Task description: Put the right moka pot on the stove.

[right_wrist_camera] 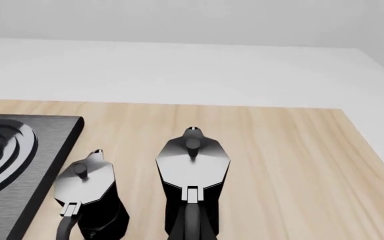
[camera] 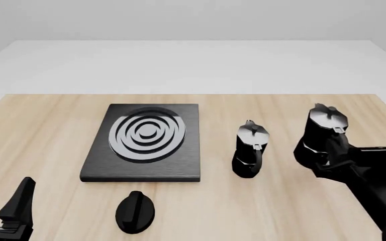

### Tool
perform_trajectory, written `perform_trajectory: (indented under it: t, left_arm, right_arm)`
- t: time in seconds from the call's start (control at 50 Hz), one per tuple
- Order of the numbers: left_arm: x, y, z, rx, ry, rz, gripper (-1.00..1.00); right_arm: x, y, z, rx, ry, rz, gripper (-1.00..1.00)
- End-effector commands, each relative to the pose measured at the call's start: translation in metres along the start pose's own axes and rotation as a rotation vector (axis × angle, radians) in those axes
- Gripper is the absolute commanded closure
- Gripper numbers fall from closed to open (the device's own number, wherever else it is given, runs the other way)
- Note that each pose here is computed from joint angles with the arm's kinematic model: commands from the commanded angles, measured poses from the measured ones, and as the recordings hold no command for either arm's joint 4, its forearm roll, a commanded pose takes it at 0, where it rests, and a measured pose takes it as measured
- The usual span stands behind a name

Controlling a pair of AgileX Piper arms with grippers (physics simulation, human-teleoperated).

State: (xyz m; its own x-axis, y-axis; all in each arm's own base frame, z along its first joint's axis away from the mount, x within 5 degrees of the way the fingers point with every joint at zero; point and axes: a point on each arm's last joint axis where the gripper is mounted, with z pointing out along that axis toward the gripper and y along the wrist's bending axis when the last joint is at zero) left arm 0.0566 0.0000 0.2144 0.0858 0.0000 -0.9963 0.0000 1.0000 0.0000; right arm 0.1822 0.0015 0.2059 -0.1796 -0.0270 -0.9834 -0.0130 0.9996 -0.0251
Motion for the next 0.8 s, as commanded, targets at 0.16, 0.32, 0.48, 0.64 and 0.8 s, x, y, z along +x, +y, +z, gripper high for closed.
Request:
perform_trajectory:
  t: [0.16,0.32,0.48,0.64,0.8]
  left_arm:
    - [0.000,0.000,0.000,0.000,0.000,0.000,-1.00]
    - [0.000,0.000,0.000,0.000,0.000,0.000,-1.00]
    - [0.000,0.000,0.000,0.000,0.000,0.000,-1.00]
    - [0.000,0.000,0.000,0.000,0.000,0.000,-1.00]
    - [0.000,0.000,0.000,0.000,0.000,0.000,-1.00]
  right_arm:
    - [-0.075,0.010,-0.032,-0.066,-0.141,-0.043,1.00]
    - [-0.098,0.016,-0.033,-0.100,-0.165,-0.069,1.00]
    - [-0.124,0.026,-0.033,-0.160,-0.187,-0.077,1.00]
    - [-0.139,0.037,-0.030,-0.215,-0.197,-0.075,1.00]
    - [-0.148,0.053,-0.017,-0.276,-0.204,-0.079,1.00]
